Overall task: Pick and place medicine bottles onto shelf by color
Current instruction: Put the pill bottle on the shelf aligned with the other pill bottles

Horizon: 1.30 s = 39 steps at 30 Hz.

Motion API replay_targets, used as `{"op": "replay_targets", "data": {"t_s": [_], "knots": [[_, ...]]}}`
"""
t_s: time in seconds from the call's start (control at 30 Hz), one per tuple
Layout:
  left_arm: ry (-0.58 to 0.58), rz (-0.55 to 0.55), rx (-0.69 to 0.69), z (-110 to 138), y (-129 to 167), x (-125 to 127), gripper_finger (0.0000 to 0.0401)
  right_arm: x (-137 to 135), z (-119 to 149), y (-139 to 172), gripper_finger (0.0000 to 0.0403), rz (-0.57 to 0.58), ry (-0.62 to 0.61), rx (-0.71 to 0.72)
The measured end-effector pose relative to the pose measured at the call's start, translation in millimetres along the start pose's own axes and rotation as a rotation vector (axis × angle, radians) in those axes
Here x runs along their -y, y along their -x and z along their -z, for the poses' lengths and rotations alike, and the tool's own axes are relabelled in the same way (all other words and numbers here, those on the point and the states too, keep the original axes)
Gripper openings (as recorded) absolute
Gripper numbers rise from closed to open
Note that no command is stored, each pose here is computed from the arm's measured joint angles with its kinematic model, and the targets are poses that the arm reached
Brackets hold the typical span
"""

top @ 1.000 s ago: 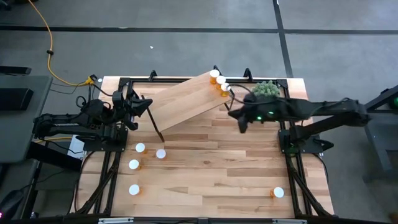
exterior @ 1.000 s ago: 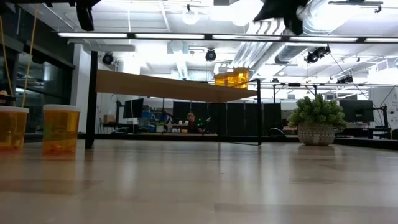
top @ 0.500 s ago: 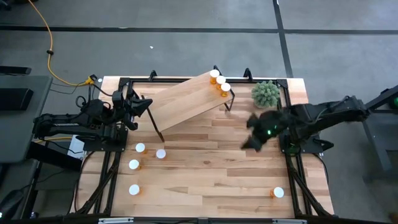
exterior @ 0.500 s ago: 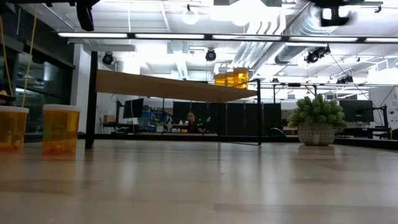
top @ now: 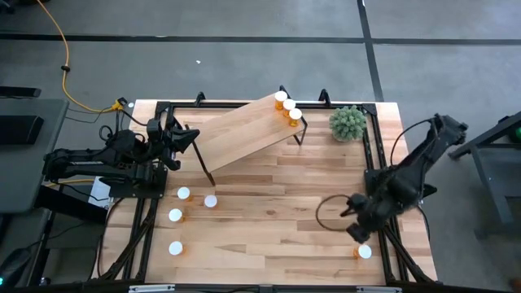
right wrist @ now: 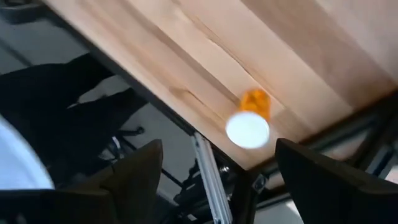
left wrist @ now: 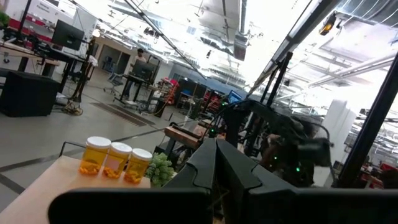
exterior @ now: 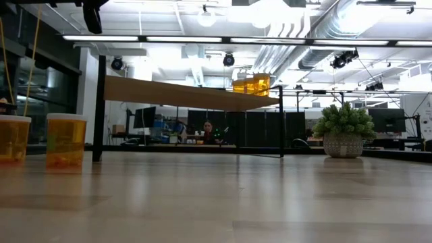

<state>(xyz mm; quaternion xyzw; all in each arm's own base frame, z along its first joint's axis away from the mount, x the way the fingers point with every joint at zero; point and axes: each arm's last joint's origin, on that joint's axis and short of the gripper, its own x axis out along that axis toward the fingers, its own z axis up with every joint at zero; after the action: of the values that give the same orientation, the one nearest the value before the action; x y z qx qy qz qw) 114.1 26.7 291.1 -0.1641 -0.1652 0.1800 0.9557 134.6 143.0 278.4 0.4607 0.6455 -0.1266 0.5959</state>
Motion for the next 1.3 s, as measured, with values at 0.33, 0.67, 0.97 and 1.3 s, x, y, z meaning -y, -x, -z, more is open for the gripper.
{"op": "replay_targets", "data": {"t_s": [0.33,0.67,0.97,1.3], "knots": [[0.0,0.0,0.0,0,0,0,0.0,-7,27,-57,0.0303,0.219,-0.13,0.005],[0.0,0.0,-0.001,0,0,0,0.0,-14,27,-104,0.0303,0.346,-0.15,-0.033],[0.0,0.0,-0.001,0,0,0,0.0,-13,23,-125,0.0303,0.417,-0.167,-0.006],[0.0,0.0,-0.001,0,0,0,0.0,-14,23,-129,0.0293,0.419,-0.169,-0.026]]}}
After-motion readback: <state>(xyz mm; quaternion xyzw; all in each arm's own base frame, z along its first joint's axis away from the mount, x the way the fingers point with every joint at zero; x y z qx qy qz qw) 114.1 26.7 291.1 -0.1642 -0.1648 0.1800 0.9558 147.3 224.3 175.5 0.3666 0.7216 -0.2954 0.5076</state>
